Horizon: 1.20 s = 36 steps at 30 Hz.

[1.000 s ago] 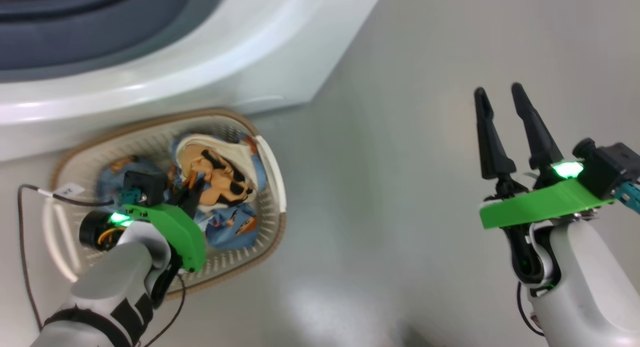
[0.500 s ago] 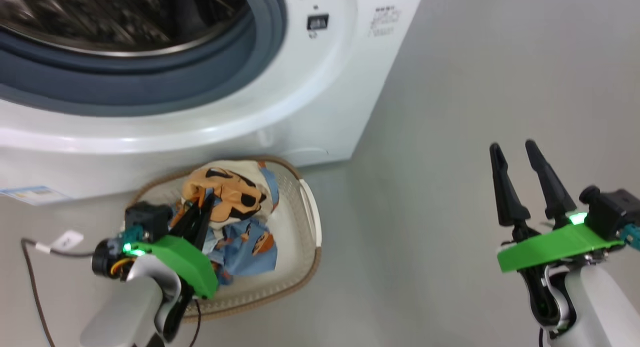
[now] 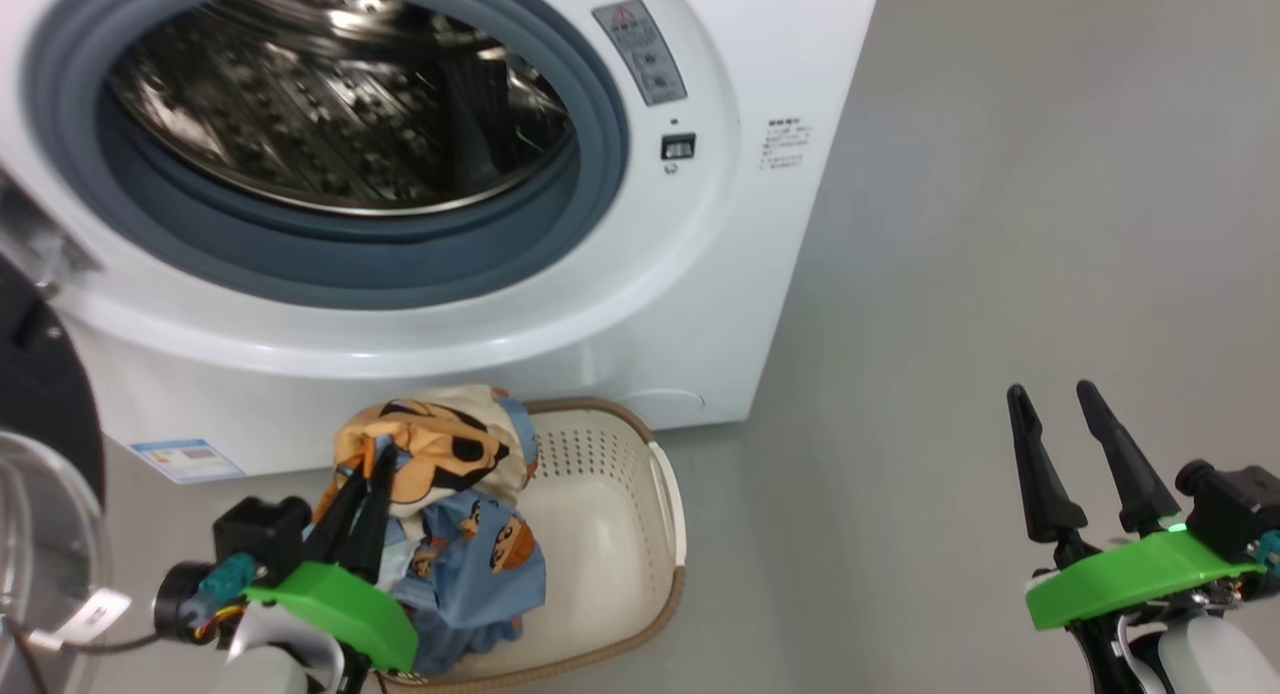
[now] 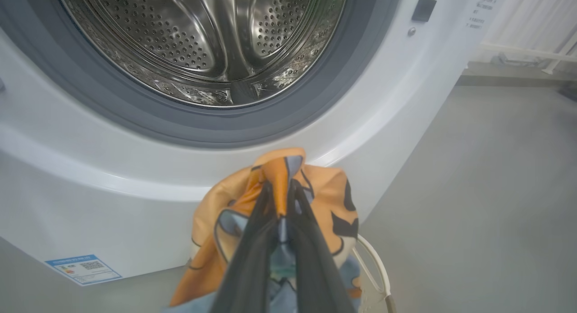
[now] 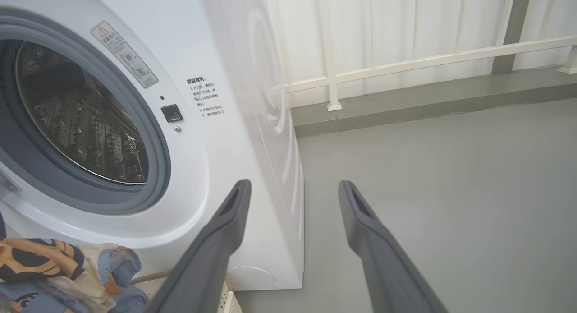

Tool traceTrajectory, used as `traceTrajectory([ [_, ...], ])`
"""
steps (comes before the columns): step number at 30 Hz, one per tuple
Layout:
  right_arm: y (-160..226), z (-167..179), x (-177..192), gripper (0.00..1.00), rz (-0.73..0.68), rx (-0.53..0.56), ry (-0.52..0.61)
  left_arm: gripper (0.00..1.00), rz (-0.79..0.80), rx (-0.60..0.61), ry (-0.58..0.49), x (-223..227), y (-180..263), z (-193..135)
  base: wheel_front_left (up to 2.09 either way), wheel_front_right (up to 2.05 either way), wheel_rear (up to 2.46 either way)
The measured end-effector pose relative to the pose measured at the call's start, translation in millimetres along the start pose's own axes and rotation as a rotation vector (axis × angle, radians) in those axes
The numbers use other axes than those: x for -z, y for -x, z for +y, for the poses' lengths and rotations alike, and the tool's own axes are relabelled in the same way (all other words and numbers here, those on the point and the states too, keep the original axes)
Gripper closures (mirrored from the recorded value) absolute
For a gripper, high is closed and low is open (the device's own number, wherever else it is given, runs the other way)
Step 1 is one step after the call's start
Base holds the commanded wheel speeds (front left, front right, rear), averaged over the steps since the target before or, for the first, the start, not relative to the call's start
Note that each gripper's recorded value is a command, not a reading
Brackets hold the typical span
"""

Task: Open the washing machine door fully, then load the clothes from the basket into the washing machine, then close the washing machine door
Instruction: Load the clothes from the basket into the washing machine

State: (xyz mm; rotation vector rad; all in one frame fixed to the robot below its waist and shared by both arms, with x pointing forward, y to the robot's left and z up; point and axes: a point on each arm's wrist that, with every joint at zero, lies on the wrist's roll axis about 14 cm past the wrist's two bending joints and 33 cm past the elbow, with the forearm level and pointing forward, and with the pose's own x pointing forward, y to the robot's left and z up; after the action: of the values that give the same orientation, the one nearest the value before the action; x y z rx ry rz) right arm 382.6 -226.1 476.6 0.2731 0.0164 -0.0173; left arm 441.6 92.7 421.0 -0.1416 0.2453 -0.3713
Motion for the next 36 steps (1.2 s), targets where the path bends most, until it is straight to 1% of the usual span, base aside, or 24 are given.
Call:
traceTrajectory([
  [7, 8.5, 6.3, -4.4, 0.0, -0.011, -0.023, 0.002, 1.0, -0.122, -0.062, -0.02, -32.7, 25.2, 11.1, 0.0, 0.0, 0.0],
  [18, 17.7, 7.9, -3.6, 0.0, -0.009, -0.03, 0.001, 1.0, -0.248, -0.123, -0.051, -62.2, 60.2, 21.9, 0.0, 0.0, 0.0],
  [26, 19.1, 2.1, -3.2, 0.0, -0.008, -0.012, 0.001, 1.0, -0.278, -0.155, -0.051, -65.2, 72.1, 26.0, 0.0, 0.0, 0.0],
  [36, 21.7, -2.0, -0.8, 0.0, 0.0, 0.002, 0.001, 1.0, -0.279, -0.163, -0.035, -62.7, 72.3, 25.5, 0.0, 0.0, 0.0],
])
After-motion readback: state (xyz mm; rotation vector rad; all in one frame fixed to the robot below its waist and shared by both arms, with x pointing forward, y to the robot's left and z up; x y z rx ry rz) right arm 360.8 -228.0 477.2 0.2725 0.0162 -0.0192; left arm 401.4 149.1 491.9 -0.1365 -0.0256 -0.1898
